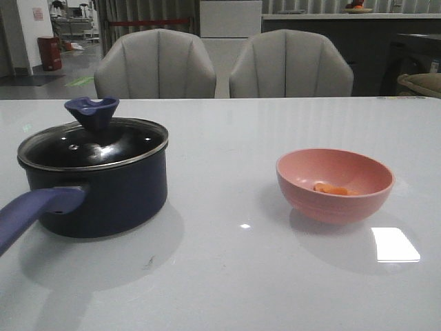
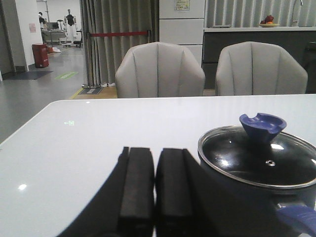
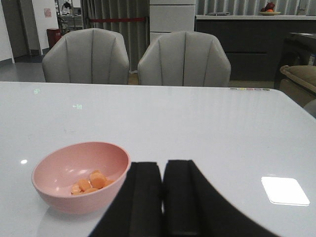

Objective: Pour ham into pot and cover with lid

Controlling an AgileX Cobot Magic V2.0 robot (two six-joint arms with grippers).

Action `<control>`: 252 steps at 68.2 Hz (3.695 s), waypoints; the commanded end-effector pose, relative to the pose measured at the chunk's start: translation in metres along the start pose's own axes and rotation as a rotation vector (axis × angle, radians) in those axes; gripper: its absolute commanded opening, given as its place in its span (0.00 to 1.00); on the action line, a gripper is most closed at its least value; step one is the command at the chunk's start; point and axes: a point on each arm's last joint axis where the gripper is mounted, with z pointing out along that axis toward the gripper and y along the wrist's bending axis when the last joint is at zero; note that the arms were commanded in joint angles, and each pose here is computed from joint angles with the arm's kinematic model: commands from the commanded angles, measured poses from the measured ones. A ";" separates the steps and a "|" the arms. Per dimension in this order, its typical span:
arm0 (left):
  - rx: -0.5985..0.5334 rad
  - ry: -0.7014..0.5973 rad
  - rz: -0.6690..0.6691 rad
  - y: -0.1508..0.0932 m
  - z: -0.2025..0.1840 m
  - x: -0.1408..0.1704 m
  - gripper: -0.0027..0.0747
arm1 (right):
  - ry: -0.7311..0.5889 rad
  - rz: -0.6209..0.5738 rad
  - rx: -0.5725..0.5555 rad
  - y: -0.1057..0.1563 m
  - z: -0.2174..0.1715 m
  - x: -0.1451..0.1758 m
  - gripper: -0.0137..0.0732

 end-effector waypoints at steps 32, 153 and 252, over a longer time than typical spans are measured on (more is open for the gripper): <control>0.003 -0.076 -0.013 0.000 -0.001 -0.001 0.18 | -0.102 -0.007 -0.001 0.000 -0.002 -0.010 0.34; 0.023 -0.013 -0.170 -0.004 0.012 -0.091 0.43 | -0.102 -0.007 -0.001 0.000 -0.002 -0.010 0.34; 0.228 0.825 -0.127 -0.082 0.227 -0.121 0.88 | -0.102 -0.007 -0.001 0.000 -0.002 -0.010 0.34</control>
